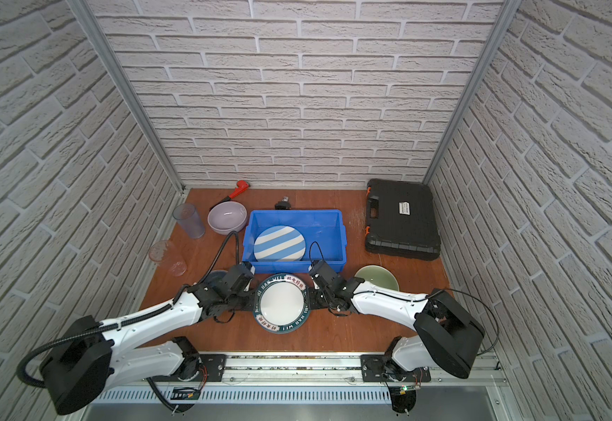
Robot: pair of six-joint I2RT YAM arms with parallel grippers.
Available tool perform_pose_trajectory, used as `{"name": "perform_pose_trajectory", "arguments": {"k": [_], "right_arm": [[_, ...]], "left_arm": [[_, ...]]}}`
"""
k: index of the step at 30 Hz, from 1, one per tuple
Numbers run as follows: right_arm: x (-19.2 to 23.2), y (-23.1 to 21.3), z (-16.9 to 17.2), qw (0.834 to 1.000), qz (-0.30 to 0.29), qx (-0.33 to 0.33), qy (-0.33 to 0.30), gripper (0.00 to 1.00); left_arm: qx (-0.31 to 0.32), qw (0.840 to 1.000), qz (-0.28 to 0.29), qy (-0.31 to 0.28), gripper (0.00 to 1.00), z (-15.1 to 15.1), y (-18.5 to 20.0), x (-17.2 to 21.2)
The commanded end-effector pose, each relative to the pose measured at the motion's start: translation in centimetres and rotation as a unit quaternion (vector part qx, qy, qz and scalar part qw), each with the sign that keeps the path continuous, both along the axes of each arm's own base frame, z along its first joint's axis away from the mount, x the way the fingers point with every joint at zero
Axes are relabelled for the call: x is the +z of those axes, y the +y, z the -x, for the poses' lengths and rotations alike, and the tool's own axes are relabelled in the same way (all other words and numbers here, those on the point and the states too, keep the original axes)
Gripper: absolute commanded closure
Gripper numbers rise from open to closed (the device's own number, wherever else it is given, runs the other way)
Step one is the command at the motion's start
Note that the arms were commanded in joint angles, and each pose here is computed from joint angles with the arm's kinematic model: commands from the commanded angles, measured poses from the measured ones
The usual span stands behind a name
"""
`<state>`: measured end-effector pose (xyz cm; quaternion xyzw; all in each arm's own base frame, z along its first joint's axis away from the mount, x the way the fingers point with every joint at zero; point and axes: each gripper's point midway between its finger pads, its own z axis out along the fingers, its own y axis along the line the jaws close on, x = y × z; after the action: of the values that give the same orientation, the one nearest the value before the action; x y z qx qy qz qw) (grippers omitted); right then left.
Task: Place the mixed dishes into the plastic bin
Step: 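Pinch the green-rimmed plate's rim with both grippers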
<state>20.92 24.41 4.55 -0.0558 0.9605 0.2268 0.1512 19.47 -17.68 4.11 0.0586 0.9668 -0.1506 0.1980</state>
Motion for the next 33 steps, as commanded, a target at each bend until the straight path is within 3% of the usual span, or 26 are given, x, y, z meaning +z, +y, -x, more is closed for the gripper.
{"name": "perform_pose_trajectory", "arguments": {"k": [1,26,33], "right_arm": [[2.2,2.0,-0.4,0.998,-0.058,0.012,-0.020,0.68],[2.4,2.2,0.1,0.997,-0.076,0.008,-0.008,0.72],[2.8,3.5,0.1,0.992,-0.123,0.012,-0.004,0.72]], "left_arm": [[-0.005,1.000,-0.007,0.010,0.79,0.6,0.2,-1.0],[-0.009,1.000,0.021,0.006,0.77,1.0,-0.2,0.4],[-0.008,1.000,0.023,0.012,0.77,1.2,-0.1,-0.3]]}}
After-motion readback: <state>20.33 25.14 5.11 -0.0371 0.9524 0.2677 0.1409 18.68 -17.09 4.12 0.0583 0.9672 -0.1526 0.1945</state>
